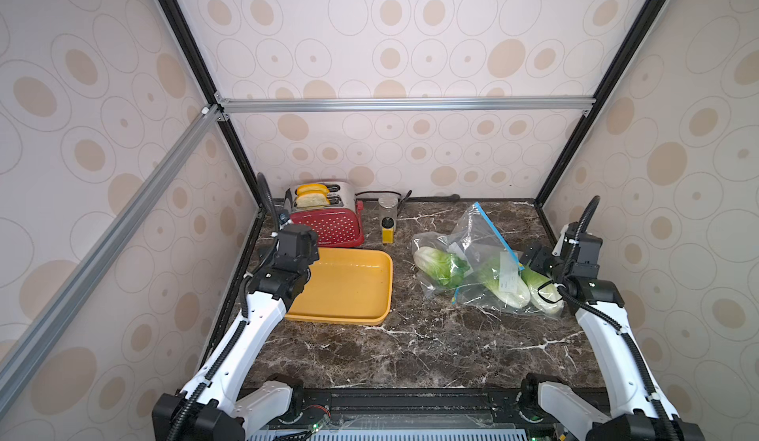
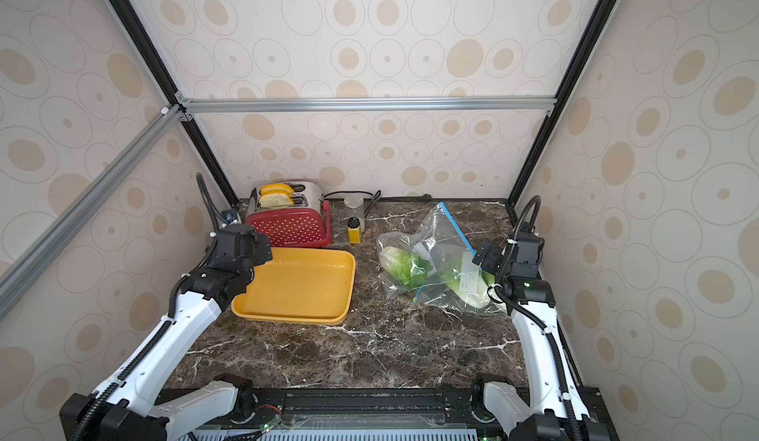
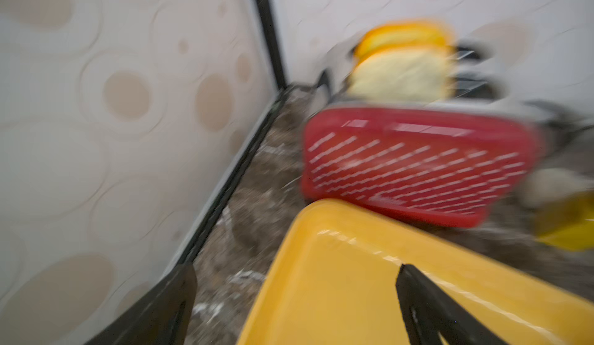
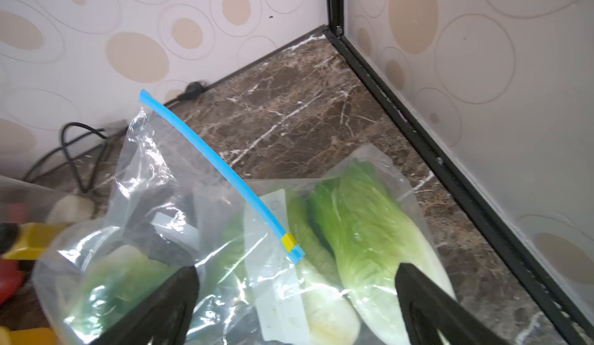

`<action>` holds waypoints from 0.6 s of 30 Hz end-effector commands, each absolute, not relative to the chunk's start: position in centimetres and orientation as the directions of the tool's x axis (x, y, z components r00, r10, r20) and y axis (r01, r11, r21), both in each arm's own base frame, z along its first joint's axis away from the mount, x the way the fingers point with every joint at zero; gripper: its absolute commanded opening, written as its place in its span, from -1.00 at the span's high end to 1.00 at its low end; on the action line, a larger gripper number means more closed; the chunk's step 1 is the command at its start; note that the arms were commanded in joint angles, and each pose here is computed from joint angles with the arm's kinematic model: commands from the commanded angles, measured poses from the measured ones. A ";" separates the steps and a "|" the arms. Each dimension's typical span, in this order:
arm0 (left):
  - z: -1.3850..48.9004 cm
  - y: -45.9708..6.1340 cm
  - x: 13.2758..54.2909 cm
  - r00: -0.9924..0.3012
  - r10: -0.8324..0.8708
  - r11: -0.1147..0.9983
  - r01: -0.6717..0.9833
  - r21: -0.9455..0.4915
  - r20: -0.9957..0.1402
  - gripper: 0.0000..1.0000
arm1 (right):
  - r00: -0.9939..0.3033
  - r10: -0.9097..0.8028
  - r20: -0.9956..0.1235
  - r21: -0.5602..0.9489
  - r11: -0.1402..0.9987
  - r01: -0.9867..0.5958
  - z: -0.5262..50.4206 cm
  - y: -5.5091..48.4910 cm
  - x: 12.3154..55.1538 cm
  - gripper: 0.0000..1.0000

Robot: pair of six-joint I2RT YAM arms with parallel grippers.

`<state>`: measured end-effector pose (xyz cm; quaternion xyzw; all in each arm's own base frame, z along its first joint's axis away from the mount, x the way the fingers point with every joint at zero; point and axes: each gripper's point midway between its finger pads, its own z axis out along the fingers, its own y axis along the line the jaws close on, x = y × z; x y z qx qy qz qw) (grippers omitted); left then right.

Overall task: Put the chinese cabbages into a zipper bag and zip it
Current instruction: Place the zipper food storage bag at the center of the board, then reset both arms

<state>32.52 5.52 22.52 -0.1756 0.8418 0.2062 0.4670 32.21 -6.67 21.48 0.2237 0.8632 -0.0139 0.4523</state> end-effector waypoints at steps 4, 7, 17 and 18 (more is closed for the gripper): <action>16.5 10.8 32.0 -0.443 -0.087 0.759 -0.609 0.228 -0.892 -0.98 | -0.442 0.246 -0.863 0.065 0.921 0.385 15.9 -8.2 33.8 -1.00; 14.0 9.7 34.2 -0.396 -0.044 0.810 -0.551 0.199 -0.917 -0.98 | -0.439 0.225 -0.870 0.070 0.937 0.342 13.4 -7.5 34.7 -1.00; 10.5 5.7 39.3 -0.369 0.030 0.939 -0.309 0.153 -0.929 -0.98 | -0.470 0.116 -0.875 0.081 0.992 0.095 9.9 -3.6 38.5 -0.99; 10.5 5.6 39.1 -0.344 0.034 0.941 -0.304 0.146 -0.938 -0.98 | -0.476 0.096 -0.874 0.082 0.995 0.051 9.8 -2.8 38.7 -0.99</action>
